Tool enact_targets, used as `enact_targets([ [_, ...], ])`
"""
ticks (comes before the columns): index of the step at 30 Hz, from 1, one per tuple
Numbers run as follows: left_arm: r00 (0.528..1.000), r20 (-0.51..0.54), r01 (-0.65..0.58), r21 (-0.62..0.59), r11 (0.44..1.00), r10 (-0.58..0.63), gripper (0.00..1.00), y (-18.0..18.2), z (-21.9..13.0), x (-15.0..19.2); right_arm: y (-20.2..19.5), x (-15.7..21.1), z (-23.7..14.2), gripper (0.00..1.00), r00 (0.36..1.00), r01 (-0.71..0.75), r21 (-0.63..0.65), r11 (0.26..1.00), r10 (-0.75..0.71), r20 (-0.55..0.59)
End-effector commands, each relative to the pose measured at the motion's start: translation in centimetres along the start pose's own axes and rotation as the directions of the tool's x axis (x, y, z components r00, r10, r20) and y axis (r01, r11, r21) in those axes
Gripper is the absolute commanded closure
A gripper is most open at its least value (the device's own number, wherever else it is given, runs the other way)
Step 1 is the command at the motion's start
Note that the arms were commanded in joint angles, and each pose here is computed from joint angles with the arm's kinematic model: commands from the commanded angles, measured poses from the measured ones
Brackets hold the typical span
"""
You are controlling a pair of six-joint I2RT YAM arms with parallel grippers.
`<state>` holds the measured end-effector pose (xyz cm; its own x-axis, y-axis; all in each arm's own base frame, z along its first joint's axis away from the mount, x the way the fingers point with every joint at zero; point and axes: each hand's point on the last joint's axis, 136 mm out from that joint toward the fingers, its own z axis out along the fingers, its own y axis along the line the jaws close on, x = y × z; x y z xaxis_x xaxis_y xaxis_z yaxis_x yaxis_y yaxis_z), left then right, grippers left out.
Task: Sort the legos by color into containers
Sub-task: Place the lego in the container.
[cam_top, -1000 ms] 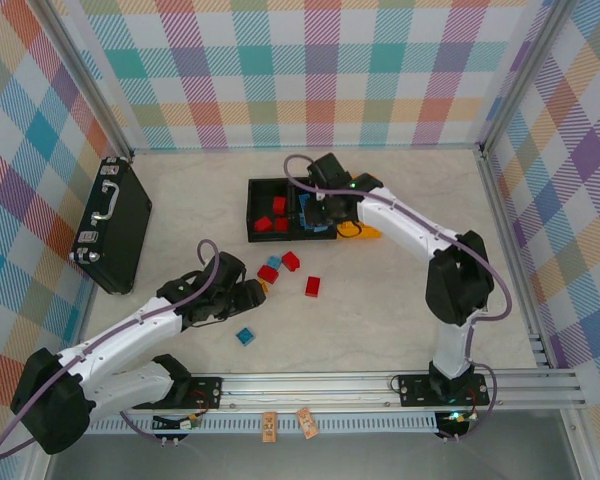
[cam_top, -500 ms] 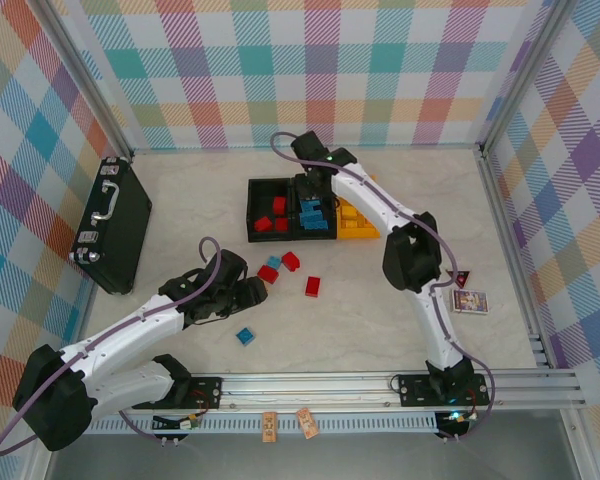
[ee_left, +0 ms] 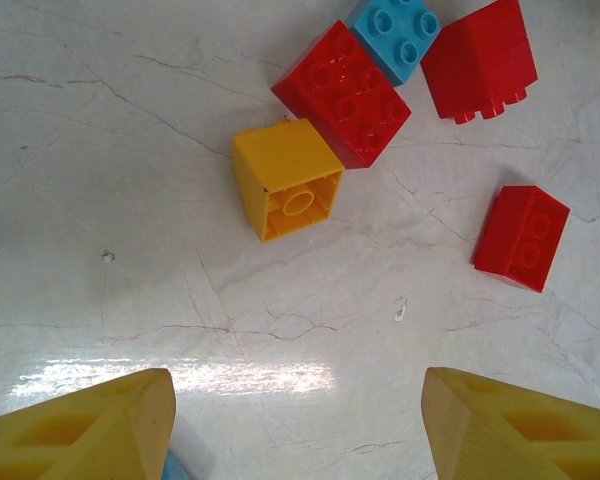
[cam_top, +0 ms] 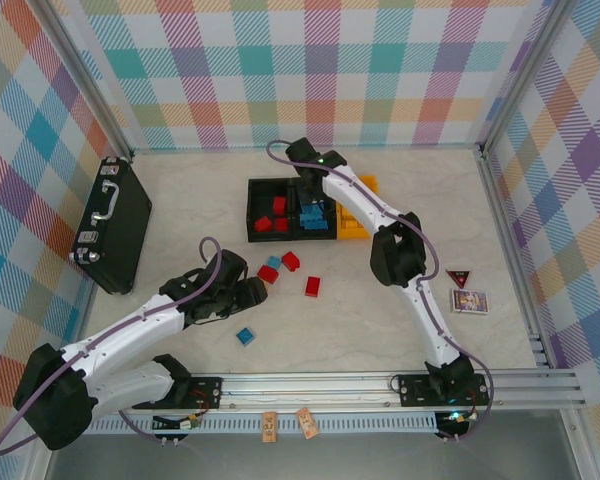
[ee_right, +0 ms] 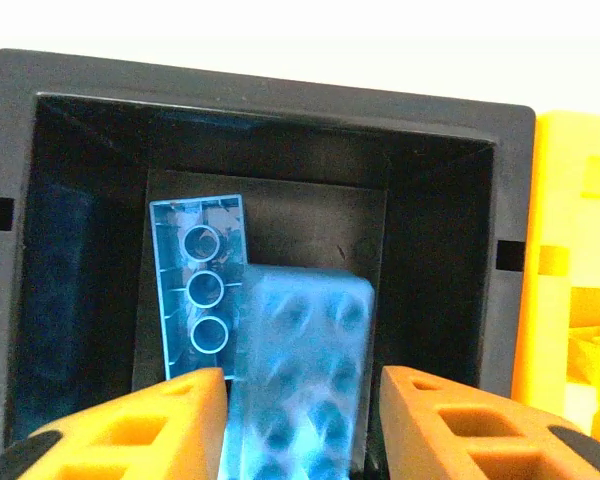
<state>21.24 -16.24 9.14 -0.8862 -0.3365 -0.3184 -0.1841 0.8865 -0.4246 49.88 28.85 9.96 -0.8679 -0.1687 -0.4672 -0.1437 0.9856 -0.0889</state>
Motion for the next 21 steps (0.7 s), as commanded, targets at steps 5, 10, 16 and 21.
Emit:
enact_targets([
  [5, 1.0, 0.013, -0.018, 0.003, 1.0, 0.018, 0.34, -0.4, -0.4, -0.4, -0.6, -1.5, -2.4, 0.51, 0.999, 0.002, -0.002, 1.0, -0.002, 0.043],
  [10, 1.0, 0.02, -0.015, -0.018, 1.0, 0.016, 0.34, 0.1, -0.9, -0.4, 0.6, -1.4, -6.4, 0.51, 0.996, 0.02, -0.083, 0.996, -0.012, 0.088],
  [16, 1.0, -0.013, -0.019, -0.053, 0.998, 0.018, 0.34, 1.1, -1.4, 0.4, 1.2, 0.7, -11.0, 0.51, 0.992, 0.004, -0.221, 0.975, 0.024, 0.12],
  [21, 0.997, -0.074, -0.02, -0.093, 0.995, 0.013, 0.35, 2.0, -1.8, 1.7, 1.3, 4.5, -13.0, 0.5, 0.995, -0.016, -0.327, 0.945, 0.047, 0.088],
])
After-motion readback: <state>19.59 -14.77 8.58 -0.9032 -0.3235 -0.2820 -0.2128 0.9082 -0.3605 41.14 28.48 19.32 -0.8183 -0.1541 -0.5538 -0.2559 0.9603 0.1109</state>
